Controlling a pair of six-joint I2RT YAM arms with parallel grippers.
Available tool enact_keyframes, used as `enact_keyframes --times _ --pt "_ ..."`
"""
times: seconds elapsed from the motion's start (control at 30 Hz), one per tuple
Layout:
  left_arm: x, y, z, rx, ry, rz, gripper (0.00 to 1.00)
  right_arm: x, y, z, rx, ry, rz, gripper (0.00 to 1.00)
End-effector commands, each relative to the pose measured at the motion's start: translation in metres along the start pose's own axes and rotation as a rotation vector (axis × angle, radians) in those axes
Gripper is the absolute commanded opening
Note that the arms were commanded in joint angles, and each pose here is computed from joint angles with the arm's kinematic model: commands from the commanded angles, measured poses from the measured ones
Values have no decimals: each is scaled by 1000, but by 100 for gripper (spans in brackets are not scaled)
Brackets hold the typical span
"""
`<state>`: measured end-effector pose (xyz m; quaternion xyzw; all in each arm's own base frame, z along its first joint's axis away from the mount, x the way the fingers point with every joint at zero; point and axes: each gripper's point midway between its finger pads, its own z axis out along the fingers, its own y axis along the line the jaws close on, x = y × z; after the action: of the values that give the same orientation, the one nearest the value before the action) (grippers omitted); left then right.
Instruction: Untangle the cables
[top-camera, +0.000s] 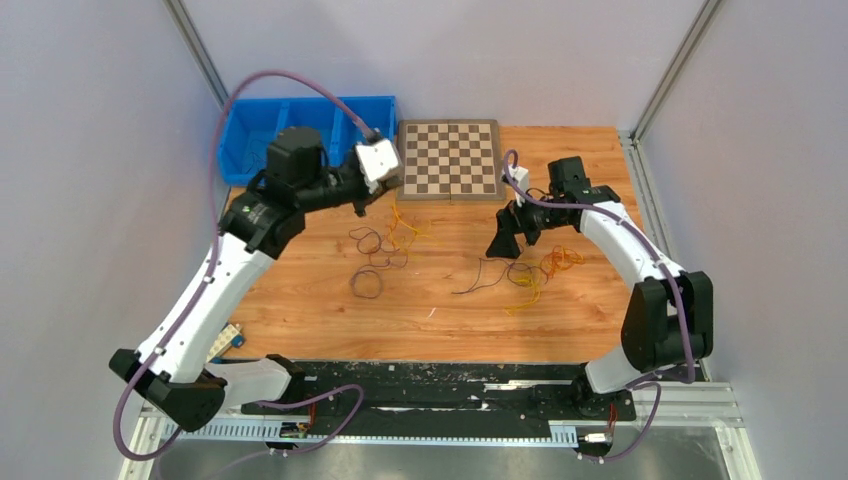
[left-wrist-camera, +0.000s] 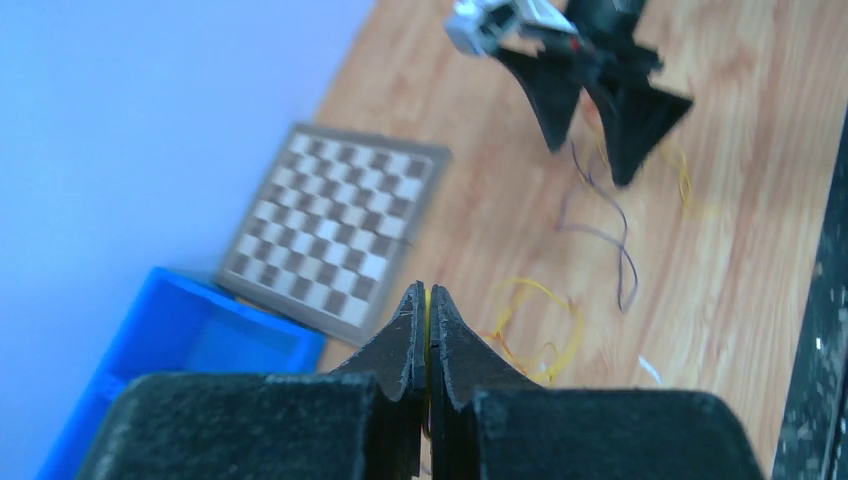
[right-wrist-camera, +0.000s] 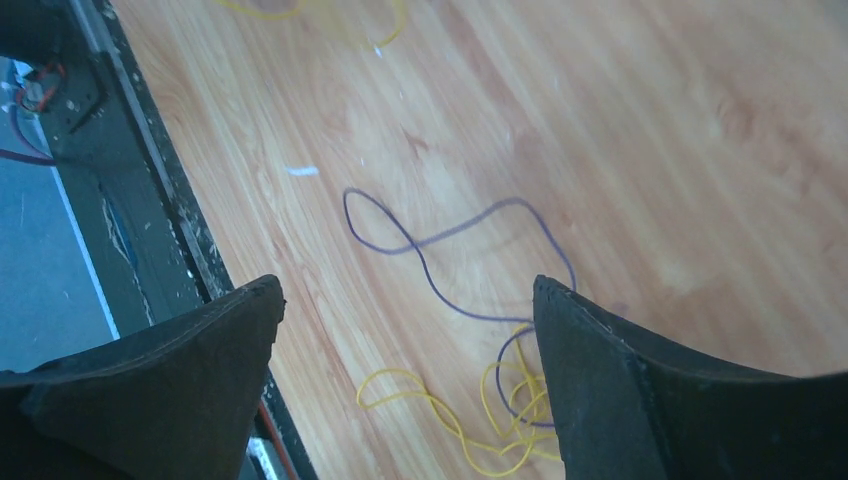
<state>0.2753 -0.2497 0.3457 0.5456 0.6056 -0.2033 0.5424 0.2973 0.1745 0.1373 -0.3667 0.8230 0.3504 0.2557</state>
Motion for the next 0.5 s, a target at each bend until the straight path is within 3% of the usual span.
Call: enact_keyframes --times 0.0,0.23,0.47 --pt "-65 12 -33 -24 -144 -142 0 -79 32 -26 -73 -251 -205 94" --pt "-105 23 -35 -5 -244 -190 0 -183 115 -58 -129 -584 -466 100" --pt "-125 24 -24 56 -320 -285 0 -216 185 -42 -188 -742 -640 100"
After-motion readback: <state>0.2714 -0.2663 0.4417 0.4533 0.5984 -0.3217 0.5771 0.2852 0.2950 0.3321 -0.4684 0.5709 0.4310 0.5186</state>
